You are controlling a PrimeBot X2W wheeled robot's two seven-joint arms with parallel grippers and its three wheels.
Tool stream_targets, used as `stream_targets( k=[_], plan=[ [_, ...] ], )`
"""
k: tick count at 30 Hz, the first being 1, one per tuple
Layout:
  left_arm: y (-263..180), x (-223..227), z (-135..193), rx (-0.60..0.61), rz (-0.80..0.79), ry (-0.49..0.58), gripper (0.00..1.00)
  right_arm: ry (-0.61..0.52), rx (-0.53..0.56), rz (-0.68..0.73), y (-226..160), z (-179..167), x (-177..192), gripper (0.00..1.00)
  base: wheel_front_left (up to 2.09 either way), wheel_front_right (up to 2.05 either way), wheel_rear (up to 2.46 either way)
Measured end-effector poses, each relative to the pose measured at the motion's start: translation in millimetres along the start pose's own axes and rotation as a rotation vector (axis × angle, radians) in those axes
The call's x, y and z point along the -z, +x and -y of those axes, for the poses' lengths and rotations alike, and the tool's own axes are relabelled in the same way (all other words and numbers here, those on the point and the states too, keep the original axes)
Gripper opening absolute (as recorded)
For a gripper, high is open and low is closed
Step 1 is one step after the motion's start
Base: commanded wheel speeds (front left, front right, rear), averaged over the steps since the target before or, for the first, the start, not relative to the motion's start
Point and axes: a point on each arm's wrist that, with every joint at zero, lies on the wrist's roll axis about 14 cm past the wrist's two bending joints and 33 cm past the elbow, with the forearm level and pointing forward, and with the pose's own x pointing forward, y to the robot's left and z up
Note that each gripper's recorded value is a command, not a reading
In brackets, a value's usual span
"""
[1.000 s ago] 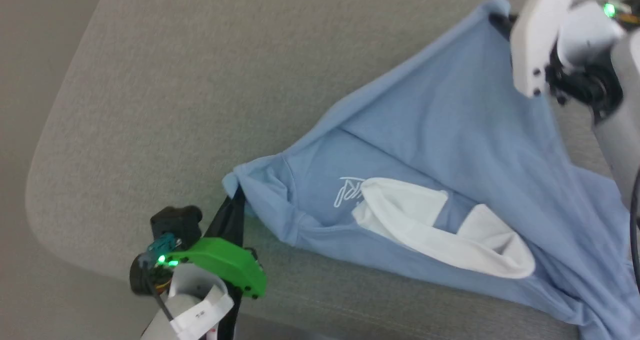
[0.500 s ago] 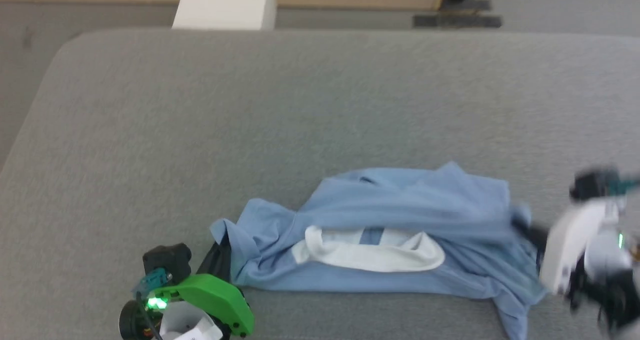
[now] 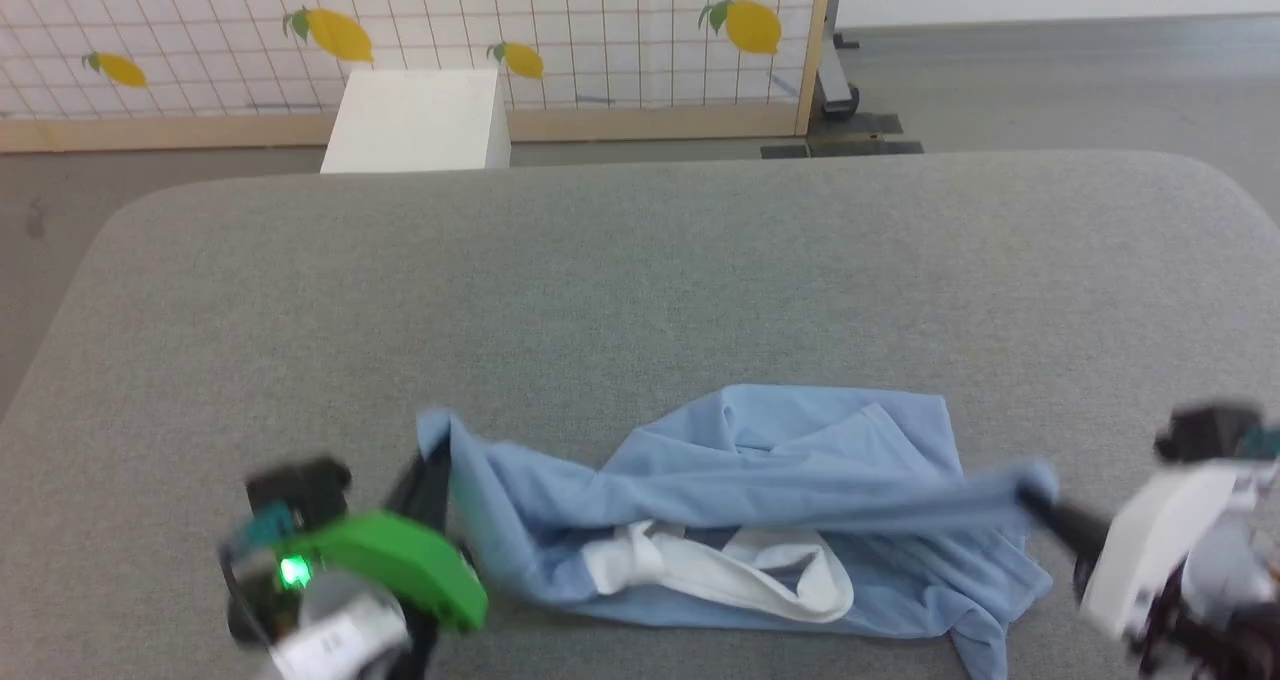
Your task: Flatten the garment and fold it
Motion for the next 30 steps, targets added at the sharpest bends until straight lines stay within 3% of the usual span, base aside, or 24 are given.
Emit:
stream_targets(
  k=[3,9,15,22,30],
  plan=[
    [17,-42,13,0.075,0.075,0.041,0.00,-0.080,-0.016,0.080,-7,-8,-50,0.00,0.00,0.00,0.00],
    [43,-155,52,0.208,0.272,0.223,0.00,-0.246,0.003,0.226,-38,-20,-155,0.00,0.00,0.00,0.00],
    [49,-257,95,0.270,0.444,0.383,0.00,-0.320,0.020,0.363,-73,-38,-234,0.00,0.00,0.00,0.00],
    [56,-325,111,0.246,0.541,0.451,0.00,-0.341,0.042,0.424,-86,-46,-275,0.00,0.00,0.00,0.00],
    [97,-324,88,0.160,0.459,0.496,0.00,-0.333,0.064,0.360,-57,-38,-279,0.00,0.00,0.00,0.00]
  ],
)
